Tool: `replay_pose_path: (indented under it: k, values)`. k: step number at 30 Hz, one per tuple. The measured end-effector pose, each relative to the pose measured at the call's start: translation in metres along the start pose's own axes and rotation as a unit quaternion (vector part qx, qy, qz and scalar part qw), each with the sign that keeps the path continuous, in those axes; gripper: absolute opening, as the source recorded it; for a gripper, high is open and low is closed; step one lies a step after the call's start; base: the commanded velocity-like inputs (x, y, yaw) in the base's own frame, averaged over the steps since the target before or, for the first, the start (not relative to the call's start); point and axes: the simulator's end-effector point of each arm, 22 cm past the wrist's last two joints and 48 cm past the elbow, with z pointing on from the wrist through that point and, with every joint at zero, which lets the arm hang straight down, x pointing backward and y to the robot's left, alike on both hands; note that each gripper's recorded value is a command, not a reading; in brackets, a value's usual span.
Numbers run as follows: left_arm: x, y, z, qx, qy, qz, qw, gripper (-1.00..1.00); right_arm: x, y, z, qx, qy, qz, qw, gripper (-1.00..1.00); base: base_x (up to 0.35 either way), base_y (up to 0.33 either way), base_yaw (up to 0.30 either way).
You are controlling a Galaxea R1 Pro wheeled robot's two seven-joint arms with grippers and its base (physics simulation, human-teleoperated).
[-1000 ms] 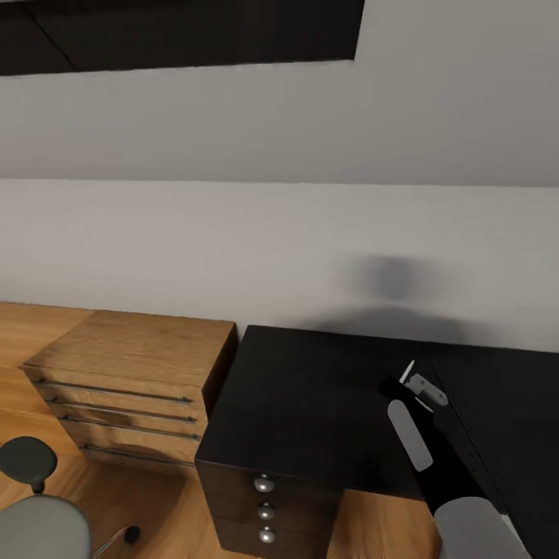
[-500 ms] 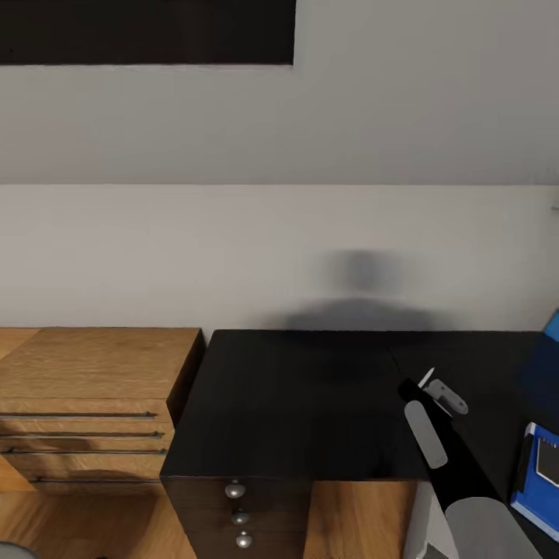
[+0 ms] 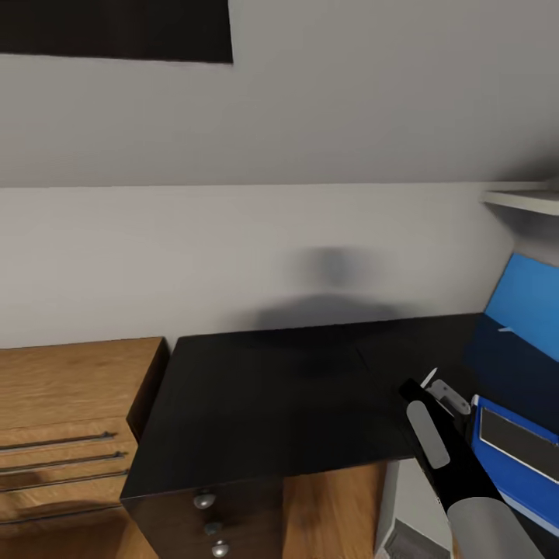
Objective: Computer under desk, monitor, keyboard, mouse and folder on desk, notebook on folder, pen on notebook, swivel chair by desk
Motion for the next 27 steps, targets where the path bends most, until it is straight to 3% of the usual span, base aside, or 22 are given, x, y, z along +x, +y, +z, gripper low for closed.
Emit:
replay_pose_path:
  k: [27]
  values:
    - [-0.0002,-0.0002,0.0,0.0,0.0,0.0,1.0,1.0,0.0041,-0.0034,0.0019,0.004,0.004,-0.002,1.0,-1.0,0.0,0.0,-0.293]
